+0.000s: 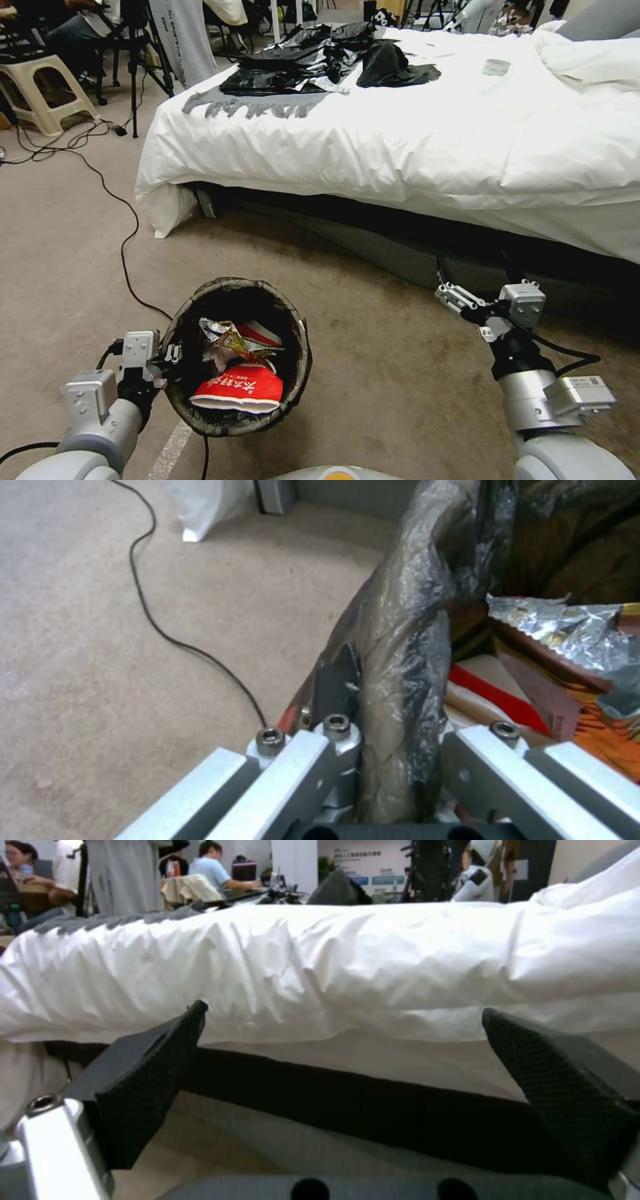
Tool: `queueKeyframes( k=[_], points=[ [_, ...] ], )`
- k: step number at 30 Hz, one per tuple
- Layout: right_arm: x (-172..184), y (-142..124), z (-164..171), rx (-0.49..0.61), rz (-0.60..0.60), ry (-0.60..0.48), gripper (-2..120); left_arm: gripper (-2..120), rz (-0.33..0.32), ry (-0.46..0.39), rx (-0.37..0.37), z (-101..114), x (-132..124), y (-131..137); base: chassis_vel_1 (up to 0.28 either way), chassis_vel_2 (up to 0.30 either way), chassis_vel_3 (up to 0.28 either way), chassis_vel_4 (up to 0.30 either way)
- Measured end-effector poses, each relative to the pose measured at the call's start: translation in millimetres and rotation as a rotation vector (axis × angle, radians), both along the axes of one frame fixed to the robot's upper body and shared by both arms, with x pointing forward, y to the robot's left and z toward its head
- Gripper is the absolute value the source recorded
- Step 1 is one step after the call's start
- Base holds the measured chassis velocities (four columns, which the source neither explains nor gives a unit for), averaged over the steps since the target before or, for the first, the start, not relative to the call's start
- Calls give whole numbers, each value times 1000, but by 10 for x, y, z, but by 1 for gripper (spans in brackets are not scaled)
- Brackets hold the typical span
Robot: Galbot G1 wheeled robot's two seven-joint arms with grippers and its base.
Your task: Pick up the trash bin, then pick up the garbage from the floor and place it into the trash bin.
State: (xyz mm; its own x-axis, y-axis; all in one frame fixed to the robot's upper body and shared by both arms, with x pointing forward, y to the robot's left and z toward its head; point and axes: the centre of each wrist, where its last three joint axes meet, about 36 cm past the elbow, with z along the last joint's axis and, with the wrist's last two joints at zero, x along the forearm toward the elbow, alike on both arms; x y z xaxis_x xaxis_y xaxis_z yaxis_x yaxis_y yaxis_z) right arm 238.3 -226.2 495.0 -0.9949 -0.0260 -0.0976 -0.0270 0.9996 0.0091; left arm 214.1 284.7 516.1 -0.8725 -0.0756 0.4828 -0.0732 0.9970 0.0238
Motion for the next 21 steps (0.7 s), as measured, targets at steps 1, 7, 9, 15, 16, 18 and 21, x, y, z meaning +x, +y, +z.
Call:
queueKeyframes(
  k=[1,7,9,15,16,18,21],
  points=[
    [0,0,0,0,0,0,100,0,0,0,0,0,0,0,39,29,52,29],
    [-10,19,-100,-5,-10,34,100,0,2,-13,-13,10,21,-6,50,49,48,51],
    [-11,19,-121,-7,-10,41,100,0,4,-14,-17,9,21,-8,61,67,69,63],
    [-24,41,-198,-5,-9,72,100,0,7,-15,-23,8,19,-8,62,52,68,60],
    [-30,49,-228,-5,-10,85,100,0,7,-17,-24,10,20,-5,41,45,46,61],
    [-30,49,-245,-7,-11,91,100,0,8,-18,-26,11,22,-5,67,59,46,49],
    [-27,40,-279,-12,-17,102,100,0,10,-20,-29,11,22,-7,67,65,47,54]
  ],
)
